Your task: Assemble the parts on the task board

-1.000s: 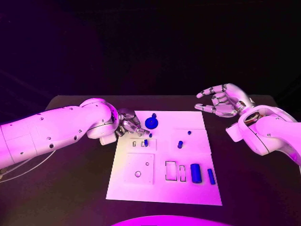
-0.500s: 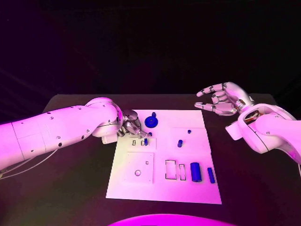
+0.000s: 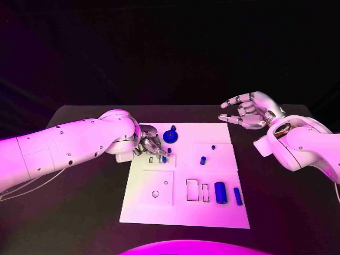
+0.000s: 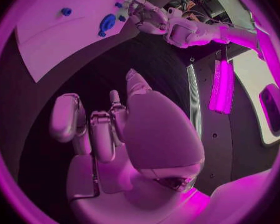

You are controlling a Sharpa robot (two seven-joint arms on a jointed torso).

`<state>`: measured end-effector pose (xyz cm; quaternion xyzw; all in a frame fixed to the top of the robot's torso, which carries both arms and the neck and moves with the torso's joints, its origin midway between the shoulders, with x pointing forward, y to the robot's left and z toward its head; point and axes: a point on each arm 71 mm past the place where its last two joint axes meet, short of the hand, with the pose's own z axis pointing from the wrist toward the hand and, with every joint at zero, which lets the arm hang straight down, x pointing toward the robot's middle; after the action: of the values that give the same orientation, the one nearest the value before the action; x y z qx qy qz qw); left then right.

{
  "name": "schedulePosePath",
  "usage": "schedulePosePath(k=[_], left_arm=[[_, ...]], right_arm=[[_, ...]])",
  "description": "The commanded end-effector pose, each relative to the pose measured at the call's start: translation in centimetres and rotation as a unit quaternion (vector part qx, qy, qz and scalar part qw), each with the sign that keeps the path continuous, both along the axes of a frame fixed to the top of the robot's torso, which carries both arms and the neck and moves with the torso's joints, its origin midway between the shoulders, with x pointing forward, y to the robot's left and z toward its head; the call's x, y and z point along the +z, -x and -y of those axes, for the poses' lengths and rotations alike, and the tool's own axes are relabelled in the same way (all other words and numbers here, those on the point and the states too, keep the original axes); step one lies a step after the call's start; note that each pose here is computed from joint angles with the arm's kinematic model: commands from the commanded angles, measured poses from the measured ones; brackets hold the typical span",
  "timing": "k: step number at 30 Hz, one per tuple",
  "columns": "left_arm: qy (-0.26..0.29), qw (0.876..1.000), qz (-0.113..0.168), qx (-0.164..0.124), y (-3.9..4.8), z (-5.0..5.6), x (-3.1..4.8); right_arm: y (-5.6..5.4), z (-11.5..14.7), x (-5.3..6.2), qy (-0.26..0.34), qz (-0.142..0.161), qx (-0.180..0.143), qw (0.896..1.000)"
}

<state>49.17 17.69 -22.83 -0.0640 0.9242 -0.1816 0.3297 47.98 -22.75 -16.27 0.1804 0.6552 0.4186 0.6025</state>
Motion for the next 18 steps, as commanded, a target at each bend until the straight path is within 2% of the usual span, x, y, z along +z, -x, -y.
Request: schedulePosePath(k=[1,18], left_arm=[[-0.006,1.000,-0.011,-0.012,0.14,0.29,-0.10],[0.014,0.999,-0.034,-0.008,0.37,0.69,-0.33]], right_arm=[[-0.03,-0.15,-0.15,0.005,-0.006,0.008,1.000],[-0.28,-0.18,-0.53,0.014,-0.012,0.006,1.000]])
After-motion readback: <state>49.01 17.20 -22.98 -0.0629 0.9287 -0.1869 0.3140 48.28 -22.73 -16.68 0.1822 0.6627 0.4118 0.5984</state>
